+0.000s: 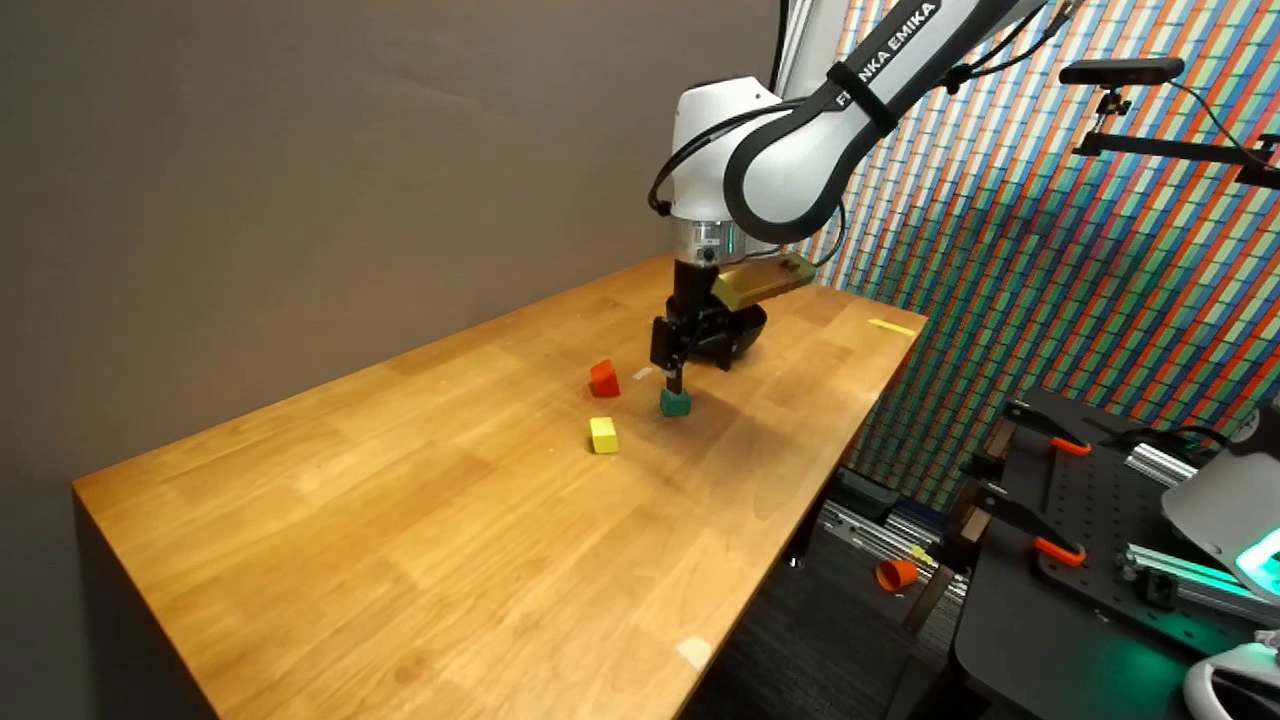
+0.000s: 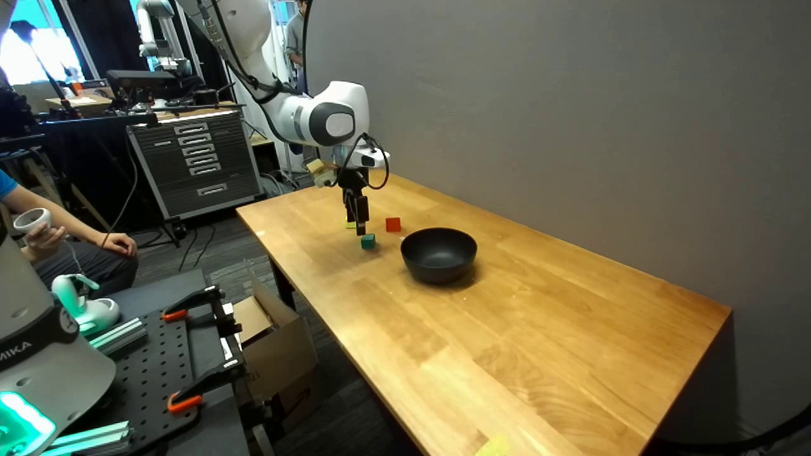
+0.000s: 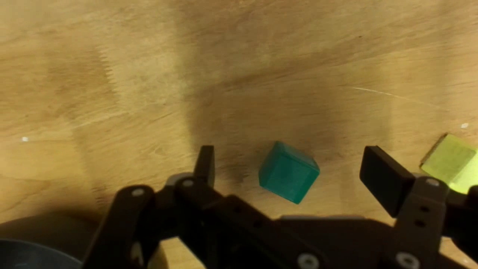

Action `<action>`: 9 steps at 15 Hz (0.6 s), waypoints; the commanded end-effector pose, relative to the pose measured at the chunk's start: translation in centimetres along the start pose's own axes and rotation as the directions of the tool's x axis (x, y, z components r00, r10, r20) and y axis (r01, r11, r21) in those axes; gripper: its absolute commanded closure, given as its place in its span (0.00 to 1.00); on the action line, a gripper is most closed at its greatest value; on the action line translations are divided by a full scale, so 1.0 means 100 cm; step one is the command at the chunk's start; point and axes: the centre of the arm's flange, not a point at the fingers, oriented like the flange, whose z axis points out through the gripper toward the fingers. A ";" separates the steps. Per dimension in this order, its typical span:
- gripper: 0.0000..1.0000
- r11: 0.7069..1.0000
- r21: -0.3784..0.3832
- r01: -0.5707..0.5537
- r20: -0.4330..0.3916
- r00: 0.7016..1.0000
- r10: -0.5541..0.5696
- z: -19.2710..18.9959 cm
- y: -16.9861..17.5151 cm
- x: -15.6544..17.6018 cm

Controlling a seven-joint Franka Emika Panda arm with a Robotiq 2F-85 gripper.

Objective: Put the green and orange blocks in the bowl

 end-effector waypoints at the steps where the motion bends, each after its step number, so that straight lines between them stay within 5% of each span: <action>1: 0.00 0.999 -0.034 -0.033 -0.024 0.999 0.032 0.019 -0.004 0.017; 7: 0.00 0.998 -0.049 -0.043 -0.032 0.999 0.041 0.035 -0.007 0.036; 8: 0.25 0.998 -0.049 -0.039 -0.036 0.999 0.037 0.036 -0.008 0.039; 9: 0.27 0.998 -0.048 -0.038 -0.039 0.999 0.036 0.036 -0.009 0.041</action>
